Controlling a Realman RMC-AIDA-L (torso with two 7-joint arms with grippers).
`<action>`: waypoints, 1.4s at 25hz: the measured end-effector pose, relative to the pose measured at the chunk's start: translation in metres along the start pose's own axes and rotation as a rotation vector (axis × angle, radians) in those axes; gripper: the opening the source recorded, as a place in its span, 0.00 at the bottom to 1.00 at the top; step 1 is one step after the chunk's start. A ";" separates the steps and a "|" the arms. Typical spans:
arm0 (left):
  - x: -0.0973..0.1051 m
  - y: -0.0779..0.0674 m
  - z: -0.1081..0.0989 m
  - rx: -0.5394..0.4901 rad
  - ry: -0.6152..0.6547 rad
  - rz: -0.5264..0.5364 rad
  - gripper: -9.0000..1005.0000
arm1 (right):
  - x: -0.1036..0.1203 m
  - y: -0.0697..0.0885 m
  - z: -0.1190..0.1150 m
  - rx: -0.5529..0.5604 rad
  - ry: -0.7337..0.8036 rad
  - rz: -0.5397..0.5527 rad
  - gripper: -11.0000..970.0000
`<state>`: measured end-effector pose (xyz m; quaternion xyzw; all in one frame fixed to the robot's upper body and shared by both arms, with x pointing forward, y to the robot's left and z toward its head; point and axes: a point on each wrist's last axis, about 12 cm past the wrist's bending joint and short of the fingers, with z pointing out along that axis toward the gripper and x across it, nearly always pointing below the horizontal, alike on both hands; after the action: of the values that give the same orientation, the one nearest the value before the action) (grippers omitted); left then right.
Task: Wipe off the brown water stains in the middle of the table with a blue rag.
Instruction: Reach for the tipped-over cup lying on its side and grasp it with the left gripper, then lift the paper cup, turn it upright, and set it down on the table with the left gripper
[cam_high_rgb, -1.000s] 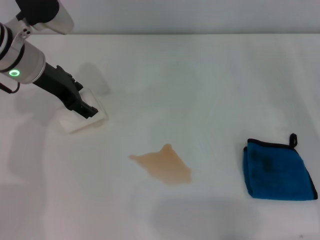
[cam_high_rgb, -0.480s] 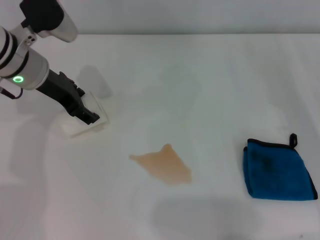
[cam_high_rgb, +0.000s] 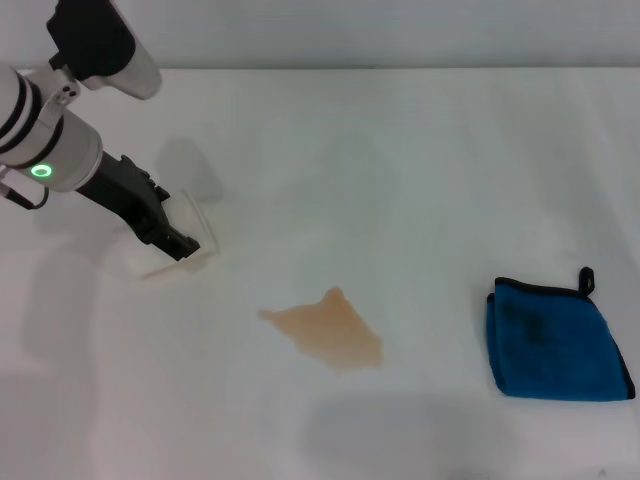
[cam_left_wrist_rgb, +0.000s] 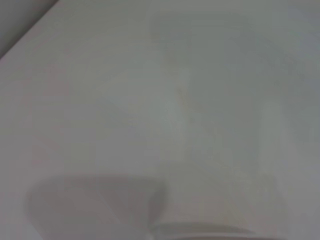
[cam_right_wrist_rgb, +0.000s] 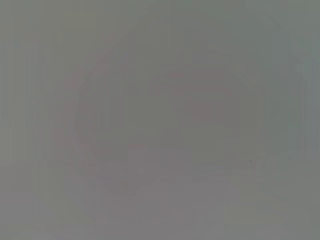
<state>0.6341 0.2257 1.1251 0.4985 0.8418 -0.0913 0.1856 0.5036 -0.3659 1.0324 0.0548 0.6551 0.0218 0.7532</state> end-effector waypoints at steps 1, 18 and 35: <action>0.000 -0.001 0.001 -0.002 0.002 0.001 0.84 | 0.000 0.000 0.000 0.000 0.000 0.000 0.87; 0.002 -0.003 0.006 -0.008 0.011 -0.001 0.84 | 0.001 -0.001 -0.002 0.004 0.003 -0.001 0.87; -0.006 -0.004 -0.005 -0.028 -0.011 0.004 0.76 | 0.001 -0.001 -0.004 0.004 -0.001 0.000 0.87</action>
<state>0.6318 0.2206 1.1315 0.4971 0.8410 -0.0818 0.1973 0.4999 -0.3668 1.0312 0.0564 0.6548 0.0204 0.7534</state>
